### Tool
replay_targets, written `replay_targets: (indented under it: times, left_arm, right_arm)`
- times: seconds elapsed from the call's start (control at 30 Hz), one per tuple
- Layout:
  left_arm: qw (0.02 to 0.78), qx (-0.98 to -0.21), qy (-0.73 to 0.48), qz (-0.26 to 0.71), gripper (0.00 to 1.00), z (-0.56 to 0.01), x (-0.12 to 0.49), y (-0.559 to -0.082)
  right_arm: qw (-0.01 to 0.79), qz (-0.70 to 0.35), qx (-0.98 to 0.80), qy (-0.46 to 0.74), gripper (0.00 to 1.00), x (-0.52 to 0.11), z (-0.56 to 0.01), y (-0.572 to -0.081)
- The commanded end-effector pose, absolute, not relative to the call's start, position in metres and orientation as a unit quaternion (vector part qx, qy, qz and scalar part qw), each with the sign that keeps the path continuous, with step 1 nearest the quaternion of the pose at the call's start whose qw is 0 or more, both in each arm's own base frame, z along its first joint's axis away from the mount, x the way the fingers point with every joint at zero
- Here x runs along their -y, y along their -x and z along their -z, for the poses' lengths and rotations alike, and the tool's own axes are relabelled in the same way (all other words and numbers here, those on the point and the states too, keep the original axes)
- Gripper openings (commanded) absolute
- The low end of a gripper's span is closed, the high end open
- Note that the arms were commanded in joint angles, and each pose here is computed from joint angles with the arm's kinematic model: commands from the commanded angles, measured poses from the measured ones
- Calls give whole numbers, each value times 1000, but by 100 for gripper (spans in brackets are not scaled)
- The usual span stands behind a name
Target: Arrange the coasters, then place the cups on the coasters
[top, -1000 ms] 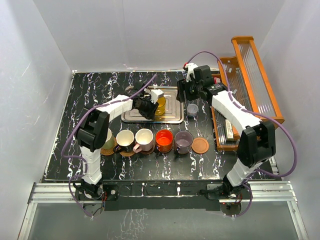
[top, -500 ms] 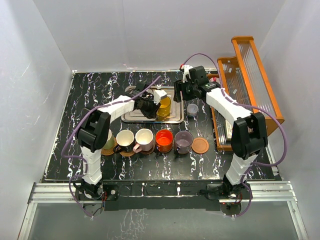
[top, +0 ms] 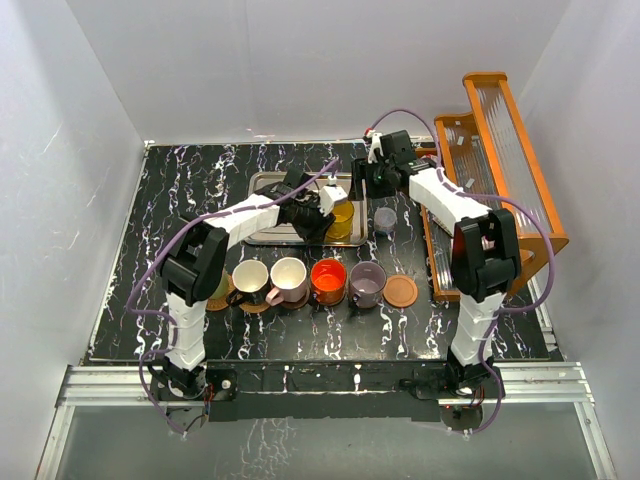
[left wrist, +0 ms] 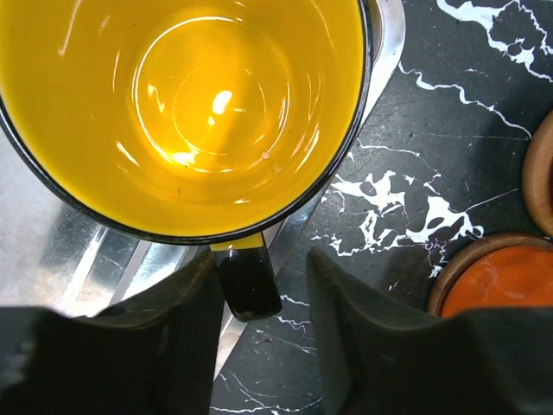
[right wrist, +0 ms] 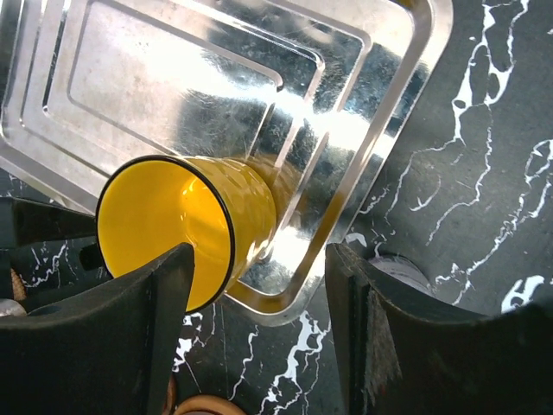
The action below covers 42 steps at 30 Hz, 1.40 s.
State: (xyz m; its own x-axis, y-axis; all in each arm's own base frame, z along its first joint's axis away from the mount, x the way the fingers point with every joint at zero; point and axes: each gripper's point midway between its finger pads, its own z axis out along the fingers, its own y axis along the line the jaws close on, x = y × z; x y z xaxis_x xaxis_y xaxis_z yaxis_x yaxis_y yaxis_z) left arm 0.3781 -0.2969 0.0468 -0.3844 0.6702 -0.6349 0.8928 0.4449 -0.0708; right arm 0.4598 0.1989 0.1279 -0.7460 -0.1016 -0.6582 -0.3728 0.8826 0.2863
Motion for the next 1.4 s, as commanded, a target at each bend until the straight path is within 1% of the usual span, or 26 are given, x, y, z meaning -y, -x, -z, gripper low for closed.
replay_targets:
  times: [0.0, 0.1, 0.23, 0.33, 0.53, 0.57, 0.6, 0.63, 1.2, 1.37]
  left_arm:
    - [295, -793, -489, 211, 44, -66, 306, -386]
    - [297, -797, -485, 203, 54, -69, 303, -388]
    - [298, -800, -487, 183, 64, -74, 296, -389]
    - [321, -798, -482, 165, 74, -82, 290, -392]
    - [354, -790, -478, 147, 86, -106, 284, -396]
    - [357, -789, -479, 146, 89, -109, 284, -396]
    - [361, -787, -479, 144, 97, -112, 283, -397]
    - [362, -786, -481, 143, 98, -114, 283, -396]
    - [398, -767, -497, 78, 99, -154, 261, -403]
    - [389, -787, -476, 48, 99, -157, 249, -408]
  right_arm:
    - [359, -232, -893, 140, 59, -213, -152, -475]
    - [349, -234, -896, 142, 57, -215, -145, -476]
    - [338, -232, -901, 142, 56, -216, -138, -478]
    - [329, -234, -904, 143, 55, -217, -133, -476]
    - [323, -232, -903, 164, 55, -223, -130, -474]
    - [322, -231, -903, 166, 55, -224, -129, -473]
    - [322, -229, -903, 169, 55, -224, -128, -473]
    - [321, -226, -903, 171, 55, -225, -127, -473]
    - [301, -192, -914, 194, 54, -227, -108, -472]
    - [302, -189, -913, 199, 50, -229, -108, -473]
